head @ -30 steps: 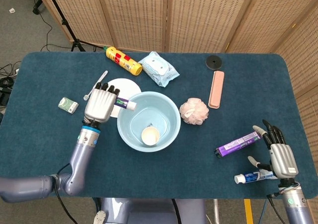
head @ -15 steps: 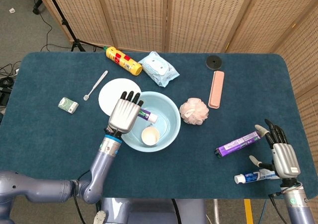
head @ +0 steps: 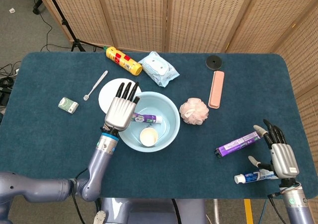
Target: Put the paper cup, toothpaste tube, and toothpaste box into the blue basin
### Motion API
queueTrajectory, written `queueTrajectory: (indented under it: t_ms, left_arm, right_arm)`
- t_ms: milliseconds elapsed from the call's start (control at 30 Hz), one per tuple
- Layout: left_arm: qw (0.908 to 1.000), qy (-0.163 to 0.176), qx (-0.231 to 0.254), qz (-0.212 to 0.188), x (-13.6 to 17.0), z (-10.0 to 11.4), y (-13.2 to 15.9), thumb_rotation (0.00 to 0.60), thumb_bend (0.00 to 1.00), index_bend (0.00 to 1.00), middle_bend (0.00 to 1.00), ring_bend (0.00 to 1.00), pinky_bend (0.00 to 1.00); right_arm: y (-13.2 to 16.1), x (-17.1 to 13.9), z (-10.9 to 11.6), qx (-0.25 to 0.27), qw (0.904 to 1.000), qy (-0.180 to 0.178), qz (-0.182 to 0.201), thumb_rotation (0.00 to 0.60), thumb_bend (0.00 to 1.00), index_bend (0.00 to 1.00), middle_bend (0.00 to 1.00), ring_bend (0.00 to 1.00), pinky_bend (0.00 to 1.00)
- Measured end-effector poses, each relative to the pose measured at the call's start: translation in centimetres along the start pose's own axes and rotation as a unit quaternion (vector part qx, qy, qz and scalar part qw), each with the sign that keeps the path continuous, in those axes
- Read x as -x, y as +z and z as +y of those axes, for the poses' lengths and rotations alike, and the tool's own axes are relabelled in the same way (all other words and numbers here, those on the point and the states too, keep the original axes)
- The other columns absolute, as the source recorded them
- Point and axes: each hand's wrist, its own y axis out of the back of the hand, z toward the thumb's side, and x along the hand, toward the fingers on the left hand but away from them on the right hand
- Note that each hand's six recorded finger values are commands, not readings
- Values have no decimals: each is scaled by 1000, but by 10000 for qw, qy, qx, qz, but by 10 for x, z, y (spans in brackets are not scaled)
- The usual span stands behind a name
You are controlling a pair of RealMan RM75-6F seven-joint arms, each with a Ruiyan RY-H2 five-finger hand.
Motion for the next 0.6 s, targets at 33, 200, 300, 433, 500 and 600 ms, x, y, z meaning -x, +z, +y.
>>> queueTrajectory:
  t_ms: [33, 200, 300, 433, 500, 600]
  left_arm:
    - [10000, 7, 7, -3, 0, 0, 0, 600, 219, 358, 64, 27, 97]
    - [10000, 3, 78, -17, 3, 2, -6, 600, 218, 358, 64, 28, 97]
    - [9999, -75, 74, -3, 9, 2, -18, 600, 217, 358, 64, 28, 97]
    - [9996, -242, 69, 96, 21, 1, -41, 600, 217, 358, 64, 28, 97]
    - [9989, -377, 172, 201, 28, 1, -55, 600, 217, 357, 64, 28, 97]
    - [9966, -558, 451, 408, 42, -1, -77, 600, 218, 356, 64, 28, 97]
  right_arm:
    - [-1, 0, 0, 0, 10000, 5, -11, 600, 205, 146, 0, 0, 0]
    - [-3, 0, 0, 9, 10000, 5, -37, 600, 204, 147, 0, 0, 0]
    - [-5, 0, 1, 7, 10000, -1, -70, 600, 207, 147, 0, 0, 0]
    - [-6, 0, 1, -25, 10000, 2, -93, 600, 203, 146, 0, 0, 0]
    - [-5, 0, 1, -45, 9999, 5, -96, 600, 206, 146, 0, 0, 0]
    - [-5, 0, -2, -101, 9999, 31, -97, 600, 208, 147, 0, 0, 0]
